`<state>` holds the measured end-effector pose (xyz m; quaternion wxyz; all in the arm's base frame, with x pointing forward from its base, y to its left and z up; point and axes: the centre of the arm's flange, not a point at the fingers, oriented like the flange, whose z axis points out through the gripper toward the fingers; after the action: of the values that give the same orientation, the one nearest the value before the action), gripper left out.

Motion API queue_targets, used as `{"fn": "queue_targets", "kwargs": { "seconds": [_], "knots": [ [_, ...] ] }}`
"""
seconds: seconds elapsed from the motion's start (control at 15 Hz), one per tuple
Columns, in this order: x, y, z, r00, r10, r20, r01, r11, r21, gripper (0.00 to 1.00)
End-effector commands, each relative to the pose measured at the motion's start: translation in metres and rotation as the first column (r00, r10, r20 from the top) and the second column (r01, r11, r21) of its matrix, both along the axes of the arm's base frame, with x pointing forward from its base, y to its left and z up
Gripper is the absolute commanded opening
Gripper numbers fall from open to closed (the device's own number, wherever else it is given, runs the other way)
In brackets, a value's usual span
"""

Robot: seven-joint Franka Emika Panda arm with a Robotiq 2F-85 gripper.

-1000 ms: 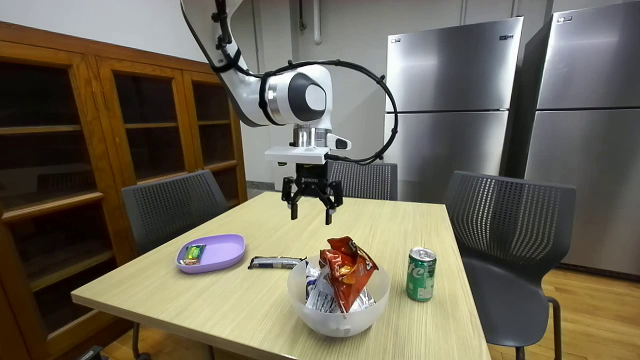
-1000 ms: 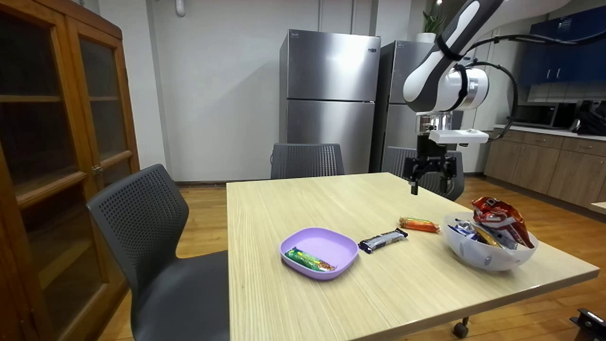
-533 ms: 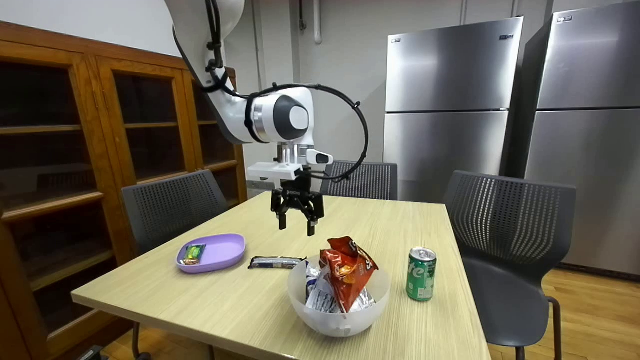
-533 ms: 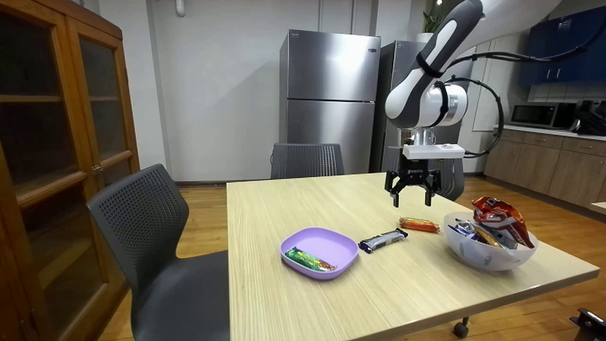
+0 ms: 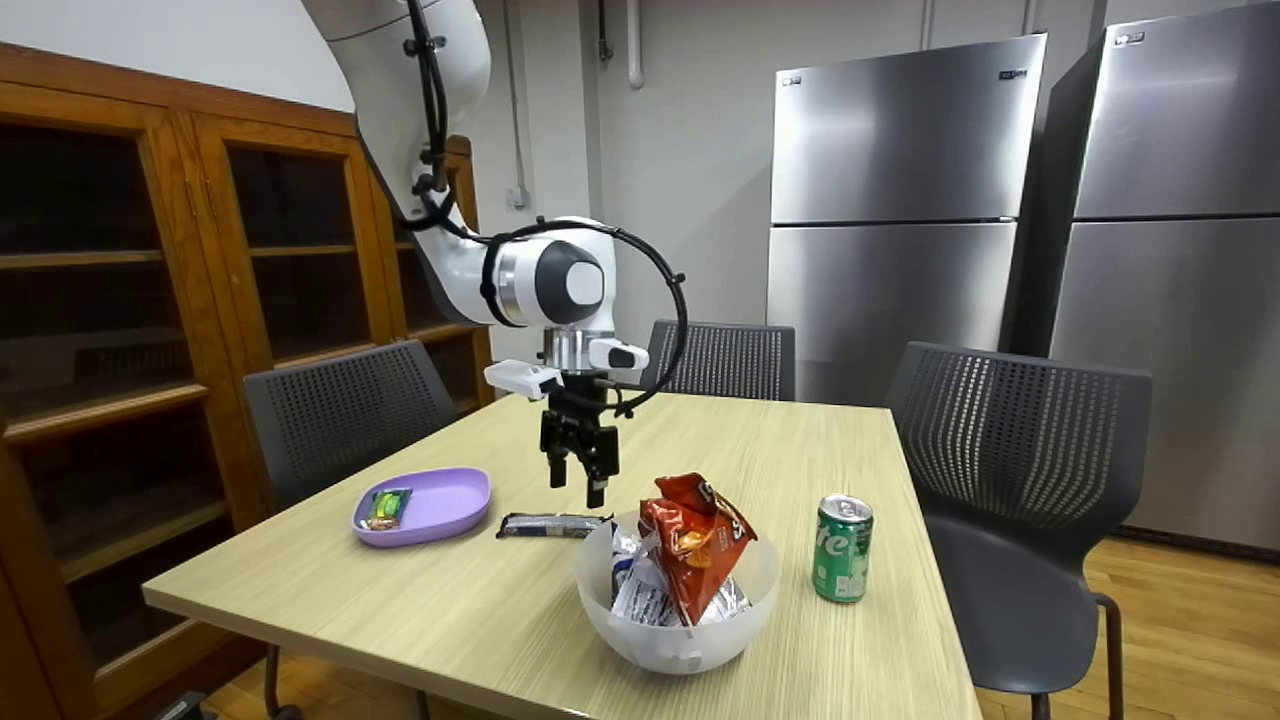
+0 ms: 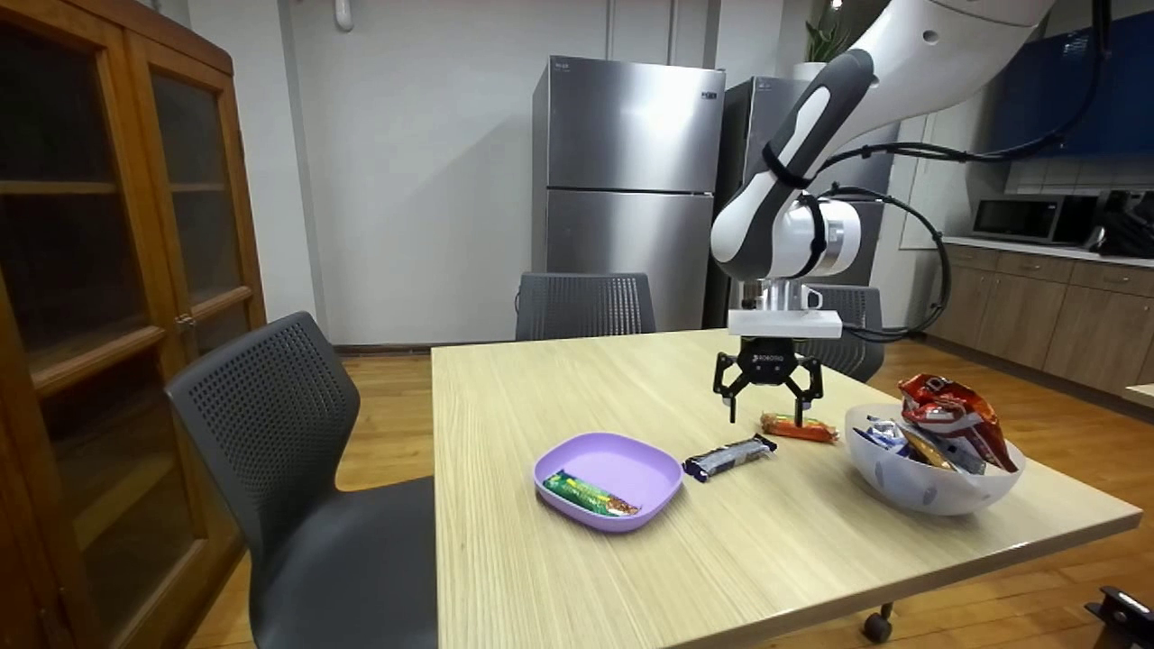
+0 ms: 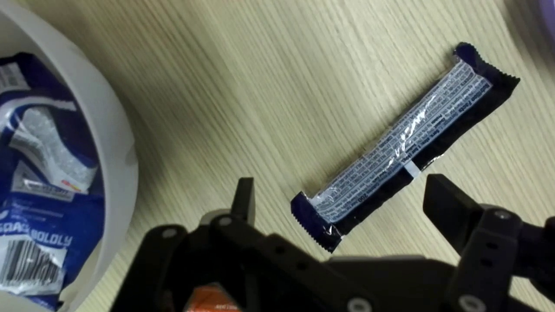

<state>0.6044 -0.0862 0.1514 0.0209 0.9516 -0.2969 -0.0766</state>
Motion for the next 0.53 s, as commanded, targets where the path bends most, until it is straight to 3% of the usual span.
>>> {"fn": "queue_targets", "kwargs": {
  "seconds": [0.0,0.47],
  "knots": [
    [0.007,0.011,-0.012,0.994,-0.107,0.02,0.107,0.994,0.0,1.0],
    [0.013,0.03,-0.037,0.976,-0.203,0.076,0.203,0.979,0.005,1.0]
  ]
}}
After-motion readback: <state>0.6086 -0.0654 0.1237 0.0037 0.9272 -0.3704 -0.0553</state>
